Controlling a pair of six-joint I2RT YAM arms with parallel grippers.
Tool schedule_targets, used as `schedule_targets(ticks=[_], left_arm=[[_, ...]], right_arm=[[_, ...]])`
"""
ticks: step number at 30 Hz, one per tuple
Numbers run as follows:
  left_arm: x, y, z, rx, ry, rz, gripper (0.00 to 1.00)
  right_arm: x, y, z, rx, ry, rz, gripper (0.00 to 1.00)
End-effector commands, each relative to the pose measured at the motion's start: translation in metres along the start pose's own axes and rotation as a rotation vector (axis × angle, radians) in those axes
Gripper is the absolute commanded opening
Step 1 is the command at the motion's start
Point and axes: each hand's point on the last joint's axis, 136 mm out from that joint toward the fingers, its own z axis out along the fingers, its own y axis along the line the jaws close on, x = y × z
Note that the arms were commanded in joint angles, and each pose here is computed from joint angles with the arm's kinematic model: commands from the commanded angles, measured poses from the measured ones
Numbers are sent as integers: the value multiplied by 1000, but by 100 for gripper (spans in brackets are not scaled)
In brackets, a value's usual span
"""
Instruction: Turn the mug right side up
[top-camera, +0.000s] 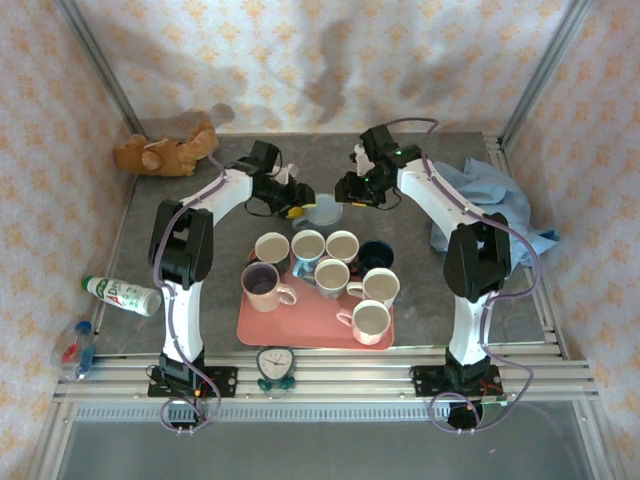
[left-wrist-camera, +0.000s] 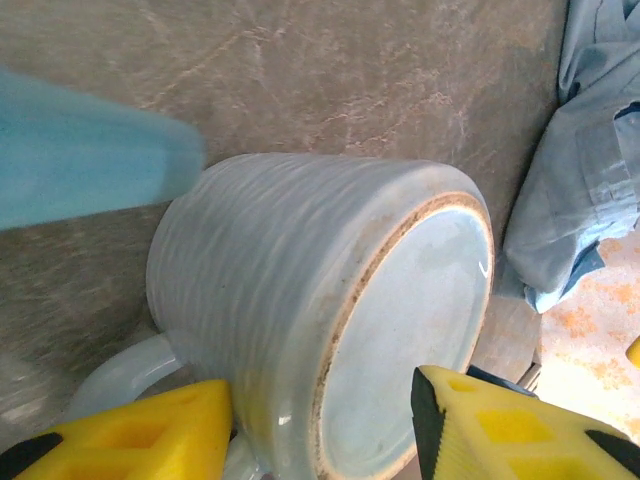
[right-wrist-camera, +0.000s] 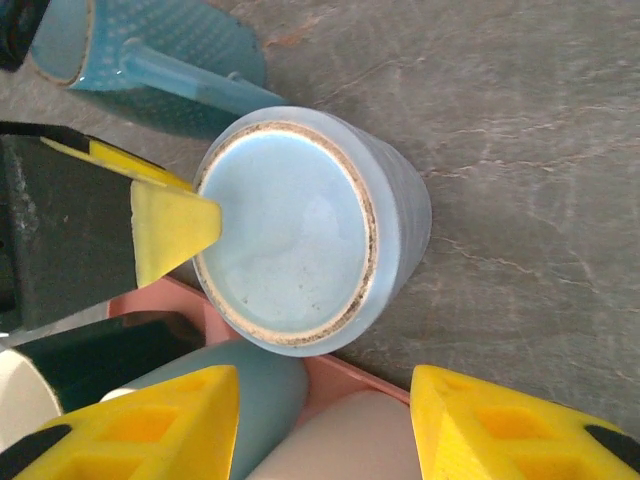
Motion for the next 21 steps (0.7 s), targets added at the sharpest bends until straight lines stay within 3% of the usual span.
schedule_targets(ticks=[1, 10, 21], left_arm=[[-2, -14, -13, 20, -6, 22, 51], [-13, 1, -74, -97, -150, 78, 52], [-5, -13, -88, -73, -153, 155, 56]], right_arm=[[-8, 7, -21, -6, -65, 7, 50], [0, 3, 13, -19, 22, 135, 50], [8, -6, 34, -14, 68, 201, 47]])
